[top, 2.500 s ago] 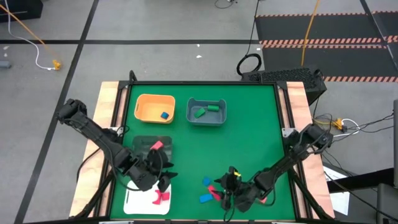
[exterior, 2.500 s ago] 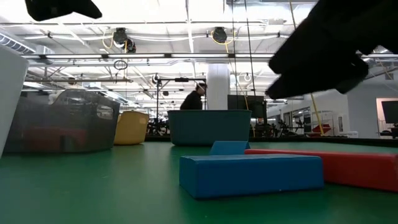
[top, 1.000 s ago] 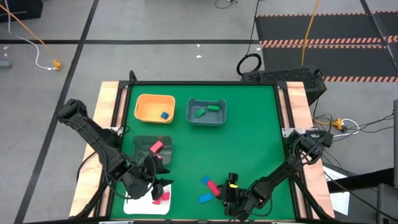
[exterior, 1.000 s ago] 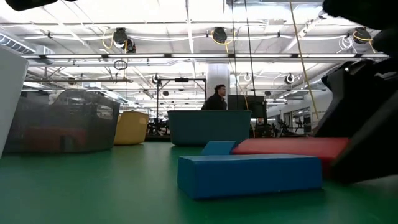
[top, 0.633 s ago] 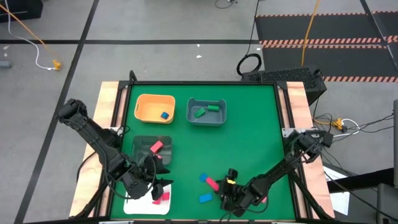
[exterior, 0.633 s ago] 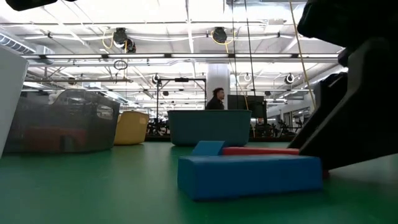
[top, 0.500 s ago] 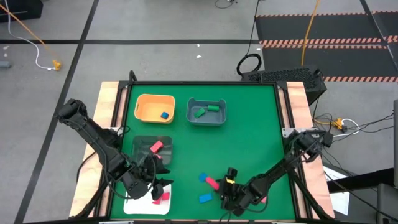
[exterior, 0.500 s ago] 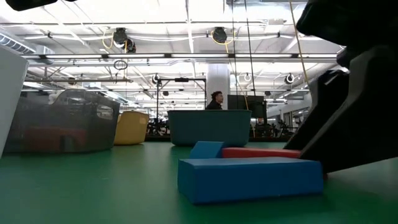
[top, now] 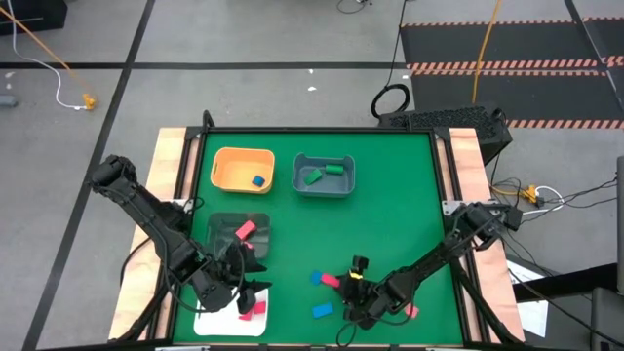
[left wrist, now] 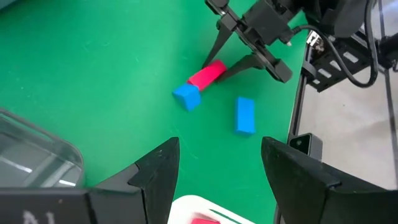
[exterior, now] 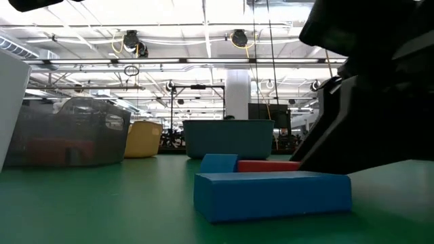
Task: Sort & place blocks by color
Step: Put the red rectangular block into the white bin
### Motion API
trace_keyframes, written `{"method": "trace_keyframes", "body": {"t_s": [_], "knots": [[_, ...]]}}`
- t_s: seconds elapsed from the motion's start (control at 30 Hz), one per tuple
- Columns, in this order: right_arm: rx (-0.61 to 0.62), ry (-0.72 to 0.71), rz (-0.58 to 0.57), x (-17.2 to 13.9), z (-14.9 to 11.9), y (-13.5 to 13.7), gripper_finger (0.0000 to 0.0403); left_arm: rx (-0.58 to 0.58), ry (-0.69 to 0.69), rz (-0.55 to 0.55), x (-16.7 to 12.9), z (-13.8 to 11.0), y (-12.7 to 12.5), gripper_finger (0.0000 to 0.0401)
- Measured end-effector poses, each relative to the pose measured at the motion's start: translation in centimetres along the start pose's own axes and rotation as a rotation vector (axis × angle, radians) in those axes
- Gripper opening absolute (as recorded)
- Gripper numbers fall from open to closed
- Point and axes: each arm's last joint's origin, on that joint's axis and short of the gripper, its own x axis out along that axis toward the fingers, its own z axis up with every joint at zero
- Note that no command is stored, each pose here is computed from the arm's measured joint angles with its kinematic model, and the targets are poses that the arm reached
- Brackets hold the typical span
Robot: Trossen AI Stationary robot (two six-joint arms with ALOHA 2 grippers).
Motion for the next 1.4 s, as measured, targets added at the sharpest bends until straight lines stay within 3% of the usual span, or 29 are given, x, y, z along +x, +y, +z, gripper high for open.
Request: {"method": "trace_keyframes", "body": {"t_s": [0.13, 0.47, 0.67, 0.93, 1.17, 1.4], "knots": [[0.005, 0.018, 0.006, 0.3, 0.2, -0.3, 0.0090, 0.036, 0.001, -0.001, 0.0, 0.0, 0.0, 0.0227], [-0.112, 0.065, 0.015, -0.8, 1.7, -2.3, 0.0089, 0.009, -0.023, 0.023, 0.7, 1.1, 0.5, 0.0227], [-0.158, -0.124, -0.043, -3.2, 5.5, -3.9, 0.0089, -0.069, -0.110, -0.007, 1.3, 2.7, 0.4, 0.0227], [-0.303, -0.369, -0.096, -3.7, 9.3, -4.6, 0.0089, -0.160, -0.287, 0.001, 1.7, 4.6, 0.4, 0.0227], [-0.410, -0.463, -0.225, -3.7, 11.0, -5.4, 0.0089, -0.242, -0.306, 0.003, 1.9, 5.1, 0.7, 0.0227], [-0.452, -0.570, -0.265, -4.1, 12.6, -5.8, 0.0089, -0.261, -0.304, 0.034, 2.9, 5.2, 1.1, 0.0227]]}}
